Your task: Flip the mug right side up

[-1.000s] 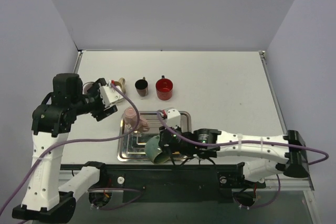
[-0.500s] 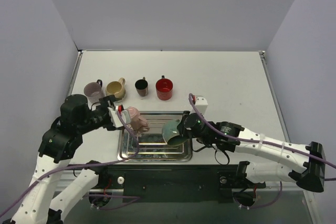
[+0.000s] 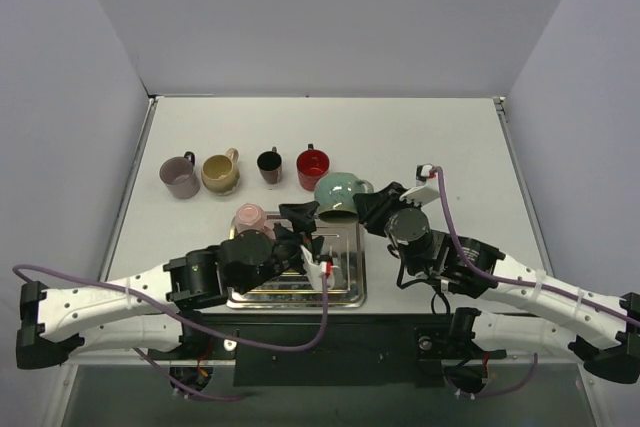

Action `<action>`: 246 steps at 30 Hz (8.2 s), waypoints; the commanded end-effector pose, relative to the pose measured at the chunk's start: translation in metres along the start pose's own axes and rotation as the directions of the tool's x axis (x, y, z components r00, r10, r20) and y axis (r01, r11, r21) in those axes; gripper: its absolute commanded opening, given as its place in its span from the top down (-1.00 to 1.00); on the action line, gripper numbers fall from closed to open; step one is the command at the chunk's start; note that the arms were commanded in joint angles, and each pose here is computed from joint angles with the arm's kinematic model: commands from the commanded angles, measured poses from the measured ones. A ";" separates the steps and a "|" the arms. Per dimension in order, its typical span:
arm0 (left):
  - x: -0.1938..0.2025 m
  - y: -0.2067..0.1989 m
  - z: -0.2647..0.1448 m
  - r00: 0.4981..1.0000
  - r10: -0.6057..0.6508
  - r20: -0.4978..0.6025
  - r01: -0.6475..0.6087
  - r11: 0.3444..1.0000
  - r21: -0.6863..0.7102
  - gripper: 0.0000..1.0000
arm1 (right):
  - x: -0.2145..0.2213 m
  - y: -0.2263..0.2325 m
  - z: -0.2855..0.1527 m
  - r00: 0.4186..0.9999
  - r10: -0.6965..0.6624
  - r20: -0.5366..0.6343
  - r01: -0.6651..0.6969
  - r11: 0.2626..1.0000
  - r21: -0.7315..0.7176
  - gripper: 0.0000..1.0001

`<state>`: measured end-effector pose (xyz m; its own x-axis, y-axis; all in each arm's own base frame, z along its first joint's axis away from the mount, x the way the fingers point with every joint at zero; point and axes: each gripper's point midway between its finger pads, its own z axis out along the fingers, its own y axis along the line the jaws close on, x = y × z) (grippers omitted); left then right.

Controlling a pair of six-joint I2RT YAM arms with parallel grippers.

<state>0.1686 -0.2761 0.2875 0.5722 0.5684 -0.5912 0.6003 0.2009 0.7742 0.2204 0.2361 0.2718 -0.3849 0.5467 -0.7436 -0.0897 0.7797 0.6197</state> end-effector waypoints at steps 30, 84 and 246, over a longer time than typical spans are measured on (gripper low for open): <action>0.013 0.090 0.056 0.981 0.160 -0.112 -0.187 0.937 -0.297 0.58 | -0.046 0.059 -0.013 0.915 0.398 0.066 -0.368 0.890 -0.269 1.00; 0.418 -0.005 -0.203 0.049 -0.575 -0.817 0.665 0.629 -0.402 1.00 | 0.213 0.042 0.120 0.349 -0.922 -0.170 0.676 0.373 -0.636 -0.68; 0.282 0.048 -0.064 0.333 -0.559 -0.759 0.740 0.653 -0.157 -0.24 | 0.021 -0.158 -0.001 0.795 -0.494 -0.351 0.595 0.745 0.300 -0.71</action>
<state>0.3091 -0.0468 0.1014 -0.6359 0.7177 -0.2839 0.7509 0.6603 -0.0128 0.2220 0.1493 0.1502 -0.6170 -0.0245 -0.7866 -0.0642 0.9977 0.0193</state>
